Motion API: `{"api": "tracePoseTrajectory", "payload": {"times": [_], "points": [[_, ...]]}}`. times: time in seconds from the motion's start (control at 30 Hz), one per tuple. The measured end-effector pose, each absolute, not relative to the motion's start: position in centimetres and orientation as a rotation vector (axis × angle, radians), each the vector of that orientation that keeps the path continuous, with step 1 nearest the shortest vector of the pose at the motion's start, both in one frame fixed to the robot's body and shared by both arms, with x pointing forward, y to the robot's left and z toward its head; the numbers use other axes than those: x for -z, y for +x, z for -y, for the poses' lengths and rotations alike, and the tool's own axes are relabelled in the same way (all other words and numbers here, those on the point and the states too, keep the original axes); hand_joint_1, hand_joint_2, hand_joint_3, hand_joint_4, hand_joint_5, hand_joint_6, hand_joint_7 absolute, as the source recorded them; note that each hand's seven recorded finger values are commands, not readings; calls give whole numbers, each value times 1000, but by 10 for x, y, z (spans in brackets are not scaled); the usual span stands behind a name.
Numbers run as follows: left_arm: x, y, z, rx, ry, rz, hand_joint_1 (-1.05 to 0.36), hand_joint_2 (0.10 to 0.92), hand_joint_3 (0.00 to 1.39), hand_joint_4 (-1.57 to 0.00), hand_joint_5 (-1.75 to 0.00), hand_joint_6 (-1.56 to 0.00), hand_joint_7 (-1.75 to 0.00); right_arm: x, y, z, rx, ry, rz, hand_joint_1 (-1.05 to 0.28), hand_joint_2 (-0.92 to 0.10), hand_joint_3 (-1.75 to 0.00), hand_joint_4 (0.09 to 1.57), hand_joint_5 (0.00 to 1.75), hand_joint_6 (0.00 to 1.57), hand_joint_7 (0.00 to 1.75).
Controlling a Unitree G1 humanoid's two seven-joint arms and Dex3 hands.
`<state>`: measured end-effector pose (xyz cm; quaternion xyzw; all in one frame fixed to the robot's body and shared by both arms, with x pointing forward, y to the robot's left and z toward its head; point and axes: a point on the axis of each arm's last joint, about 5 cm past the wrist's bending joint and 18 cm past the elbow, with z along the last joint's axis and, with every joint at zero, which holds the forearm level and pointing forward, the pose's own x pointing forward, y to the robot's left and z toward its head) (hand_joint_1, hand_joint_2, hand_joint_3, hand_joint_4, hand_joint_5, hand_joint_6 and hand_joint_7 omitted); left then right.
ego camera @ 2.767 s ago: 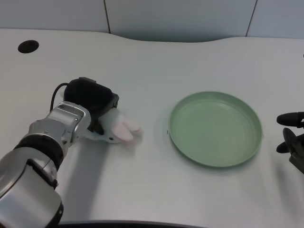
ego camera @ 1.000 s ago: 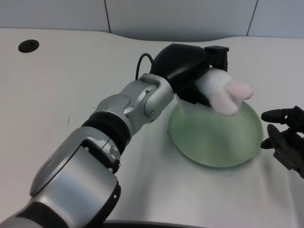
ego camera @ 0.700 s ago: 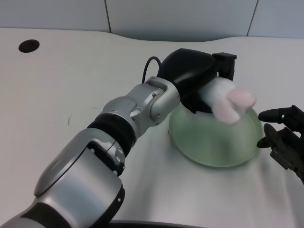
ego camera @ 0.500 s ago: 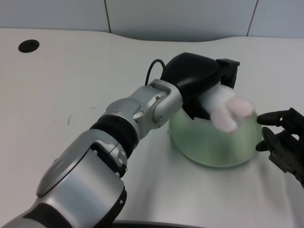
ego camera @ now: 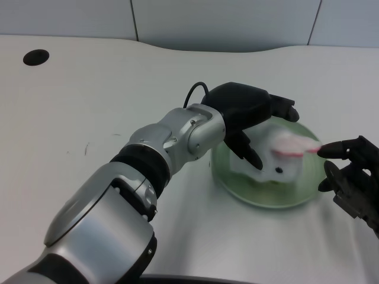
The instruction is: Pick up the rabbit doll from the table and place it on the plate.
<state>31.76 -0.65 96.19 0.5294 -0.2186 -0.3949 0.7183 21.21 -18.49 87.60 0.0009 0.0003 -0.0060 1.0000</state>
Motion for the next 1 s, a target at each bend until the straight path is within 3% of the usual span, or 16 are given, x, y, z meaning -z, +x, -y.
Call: {"api": "tracePoseTrajectory", "payload": {"times": [0.27,0.5,0.63,0.77,0.83,0.87,0.9,1.0], "points": [[-961,317,7,884,1188,490,-668,818,0,-5,1,-72,0,-877,212,185,17,1,4,-265,-921,-490,373,1618,342,1292],[-963,320,2,871,1172,488,-697,842,10,-9,-5,-73,-7,-878,212,185,17,4,5,-266,-921,-486,378,1618,344,1291],[-973,331,-19,838,1077,455,-701,881,19,-40,-26,-79,-10,-878,212,185,25,5,5,-271,-921,-478,383,1625,346,1288],[-980,339,-39,813,993,425,-683,872,6,-87,-61,-106,-22,-877,212,186,26,7,2,-265,-921,-485,381,1638,343,1283],[-981,341,-51,790,870,415,-605,862,2,-184,-148,-177,-51,-877,212,186,27,7,1,-262,-921,-487,379,1641,344,1282],[-980,342,-58,776,791,416,-595,876,2,-101,-409,-205,-48,-877,212,187,30,8,0,-260,-921,-487,377,1642,346,1281],[-979,342,-65,765,726,414,-590,887,5,-51,-546,-217,-47,-877,212,188,35,10,-3,-256,-921,-487,374,1642,347,1280],[-973,341,-82,727,584,406,-560,917,45,-5,-717,-258,-58,-876,212,190,49,16,-21,-251,-921,-487,369,1642,348,1277]]}}
